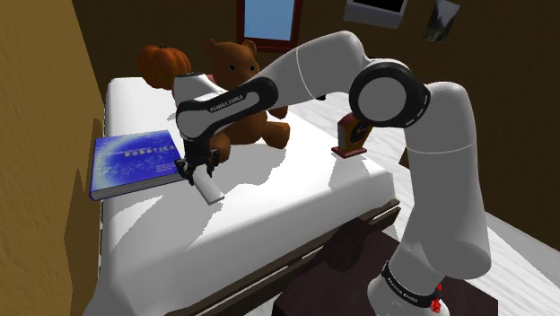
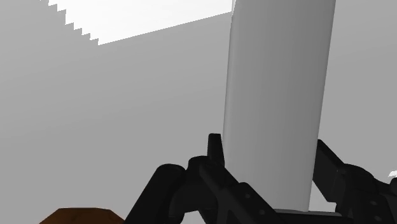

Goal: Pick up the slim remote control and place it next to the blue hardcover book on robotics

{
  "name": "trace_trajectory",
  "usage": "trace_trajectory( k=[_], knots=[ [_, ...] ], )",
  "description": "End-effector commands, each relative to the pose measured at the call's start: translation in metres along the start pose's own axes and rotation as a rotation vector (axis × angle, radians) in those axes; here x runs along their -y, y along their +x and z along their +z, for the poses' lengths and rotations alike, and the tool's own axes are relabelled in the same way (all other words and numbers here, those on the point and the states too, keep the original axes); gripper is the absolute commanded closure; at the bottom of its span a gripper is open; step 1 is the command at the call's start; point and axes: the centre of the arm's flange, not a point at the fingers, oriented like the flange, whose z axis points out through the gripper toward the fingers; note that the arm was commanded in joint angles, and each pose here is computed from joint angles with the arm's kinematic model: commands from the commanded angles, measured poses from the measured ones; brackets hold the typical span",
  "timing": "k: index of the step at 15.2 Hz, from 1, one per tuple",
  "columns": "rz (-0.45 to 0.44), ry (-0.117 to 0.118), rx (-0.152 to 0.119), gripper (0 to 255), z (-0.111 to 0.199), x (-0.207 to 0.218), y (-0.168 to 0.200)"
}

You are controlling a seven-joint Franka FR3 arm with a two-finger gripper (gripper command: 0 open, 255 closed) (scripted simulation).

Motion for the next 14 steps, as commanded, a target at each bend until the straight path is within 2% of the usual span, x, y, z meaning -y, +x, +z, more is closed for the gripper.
trace_trajectory(
  k=[1, 2, 7, 11, 14],
  knots=[
    [0.0, -0.005, 0.011, 255, 0.007, 0.0, 0.0],
    [0.0, -0.005, 0.011, 0, 0.007, 0.001, -0.001],
    [0.0, -0.005, 0.011, 0, 0.007, 0.0, 0.0],
    [0.0, -0.005, 0.011, 0, -0.043, 0.0, 0.0],
    [0.0, -0.005, 0.011, 0, -0.043, 0.0, 0.0]
  ],
)
